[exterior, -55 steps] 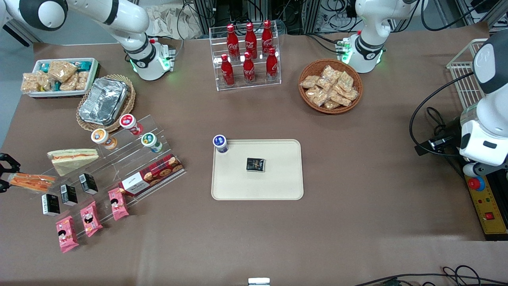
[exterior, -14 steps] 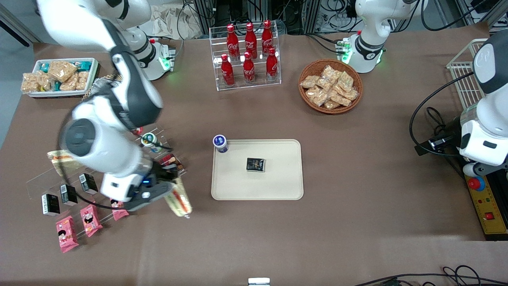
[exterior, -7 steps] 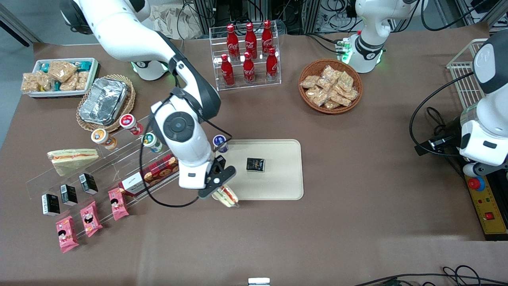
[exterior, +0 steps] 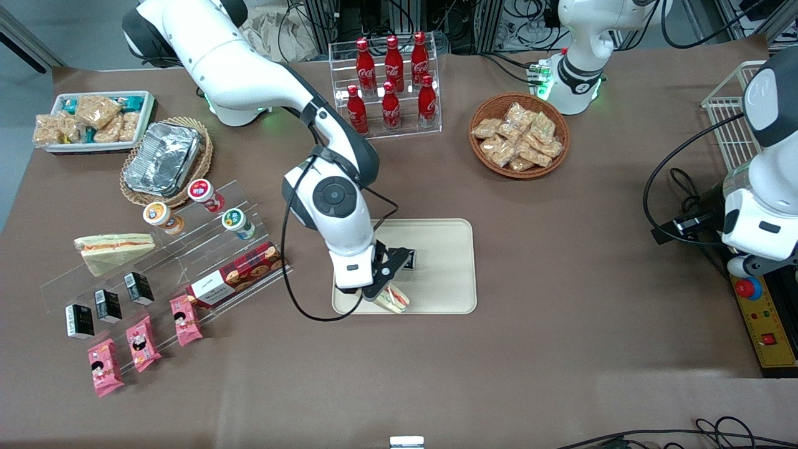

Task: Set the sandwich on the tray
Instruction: 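Carry the sandwich over the white tray with the right gripper, then lower the sandwich onto the tray and open the right gripper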

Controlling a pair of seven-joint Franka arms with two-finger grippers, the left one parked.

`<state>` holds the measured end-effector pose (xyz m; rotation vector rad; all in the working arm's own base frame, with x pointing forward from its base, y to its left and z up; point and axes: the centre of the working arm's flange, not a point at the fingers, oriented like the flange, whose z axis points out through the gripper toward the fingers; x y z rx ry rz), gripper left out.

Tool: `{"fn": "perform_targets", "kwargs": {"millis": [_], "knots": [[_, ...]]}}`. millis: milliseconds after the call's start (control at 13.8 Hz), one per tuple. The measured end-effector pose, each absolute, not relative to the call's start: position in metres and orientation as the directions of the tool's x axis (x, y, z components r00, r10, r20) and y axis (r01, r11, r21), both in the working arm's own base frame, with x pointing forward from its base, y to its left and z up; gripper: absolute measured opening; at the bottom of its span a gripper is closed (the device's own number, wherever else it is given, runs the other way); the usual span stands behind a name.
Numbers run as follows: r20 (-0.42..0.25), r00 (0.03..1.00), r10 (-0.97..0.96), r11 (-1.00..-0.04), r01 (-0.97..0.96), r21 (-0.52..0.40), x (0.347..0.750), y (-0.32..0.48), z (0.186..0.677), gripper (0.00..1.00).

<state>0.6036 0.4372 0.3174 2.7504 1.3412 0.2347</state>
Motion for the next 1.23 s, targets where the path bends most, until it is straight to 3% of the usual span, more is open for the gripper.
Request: {"fn": "perform_targets", "kwargs": {"millis": [217,868,1013,1230], "knots": [[0.075,0.543,0.836,-0.547,0.817,0.182,0.589,0.459,0.290,0.38],[0.035,0.510,0.860,-0.506,0.841,0.189,0.574,0.475,0.260,0.50],[0.036,0.533,0.845,-0.529,0.826,0.194,0.584,0.462,0.260,0.65],[0.068,0.560,0.826,-0.561,0.803,0.199,0.605,0.440,0.263,0.94]]}}
